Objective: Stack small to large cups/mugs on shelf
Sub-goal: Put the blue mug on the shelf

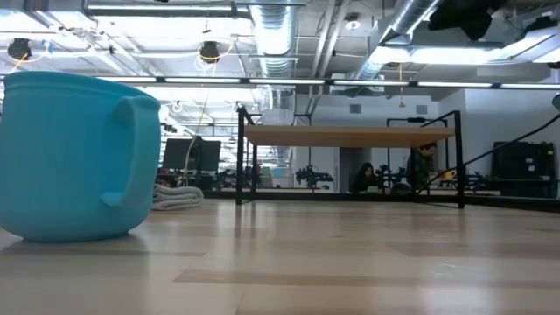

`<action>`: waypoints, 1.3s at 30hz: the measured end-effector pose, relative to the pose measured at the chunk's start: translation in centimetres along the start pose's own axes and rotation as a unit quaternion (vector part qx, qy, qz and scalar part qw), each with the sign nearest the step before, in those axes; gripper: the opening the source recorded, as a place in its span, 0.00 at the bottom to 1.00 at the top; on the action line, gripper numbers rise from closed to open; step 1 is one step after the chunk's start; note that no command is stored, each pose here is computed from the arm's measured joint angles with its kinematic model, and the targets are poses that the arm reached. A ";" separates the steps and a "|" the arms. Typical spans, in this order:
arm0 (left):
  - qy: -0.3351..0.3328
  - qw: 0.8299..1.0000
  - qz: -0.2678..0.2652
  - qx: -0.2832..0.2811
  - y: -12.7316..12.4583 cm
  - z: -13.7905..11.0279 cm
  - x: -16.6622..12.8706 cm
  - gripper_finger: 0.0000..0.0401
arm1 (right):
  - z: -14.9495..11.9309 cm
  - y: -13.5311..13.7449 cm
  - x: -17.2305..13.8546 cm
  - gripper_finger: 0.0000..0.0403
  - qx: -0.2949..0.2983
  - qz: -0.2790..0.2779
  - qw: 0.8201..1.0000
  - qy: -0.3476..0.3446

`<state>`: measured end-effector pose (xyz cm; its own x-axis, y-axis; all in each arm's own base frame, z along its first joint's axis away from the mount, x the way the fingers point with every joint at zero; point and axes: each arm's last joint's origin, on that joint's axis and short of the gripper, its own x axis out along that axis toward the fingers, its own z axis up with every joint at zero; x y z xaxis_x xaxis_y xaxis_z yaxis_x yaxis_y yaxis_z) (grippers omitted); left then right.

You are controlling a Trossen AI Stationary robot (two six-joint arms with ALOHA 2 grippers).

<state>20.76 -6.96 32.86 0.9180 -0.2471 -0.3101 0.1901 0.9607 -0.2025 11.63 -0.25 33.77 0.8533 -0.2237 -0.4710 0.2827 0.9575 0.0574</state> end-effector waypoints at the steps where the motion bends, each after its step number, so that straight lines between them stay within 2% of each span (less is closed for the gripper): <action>1: 0.017 1.000 0.002 -0.003 -0.1 -0.4 0.4 0.35 | 0.0 0.0 0.0 0.28 0.000 0.000 1.000 0.000; 4: 0.071 0.997 0.010 -0.010 -0.3 -1.8 2.1 0.35 | 0.0 0.0 0.0 0.28 0.000 0.000 1.000 0.001; 11: 0.141 0.990 0.010 -0.026 -0.6 -4.1 5.5 0.35 | -0.1 0.0 0.0 0.28 -0.002 -0.001 1.000 0.006; 16: 0.212 0.975 0.001 -0.073 -0.5 -5.7 6.4 0.35 | -0.1 0.0 0.0 0.28 0.001 -0.001 1.000 0.007; 21: 0.273 0.957 0.023 -0.096 -0.2 -6.9 6.0 0.35 | -0.1 0.0 0.0 0.28 0.015 -0.001 1.000 0.005; 35: 0.298 0.944 0.047 -0.136 -0.1 -7.4 5.7 0.34 | 0.0 0.4 1.5 0.28 0.009 -0.007 0.999 0.032; 39: 0.299 0.944 0.042 -0.133 -0.5 -7.4 5.7 0.32 | 0.0 0.6 2.1 0.28 0.003 -0.010 0.999 0.045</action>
<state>23.30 -9.80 24.29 0.5503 -0.2755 -0.7882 -0.0414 0.9338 -0.3553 13.58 -0.16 32.77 0.8046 -0.2251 -0.5496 0.3016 0.9520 0.0517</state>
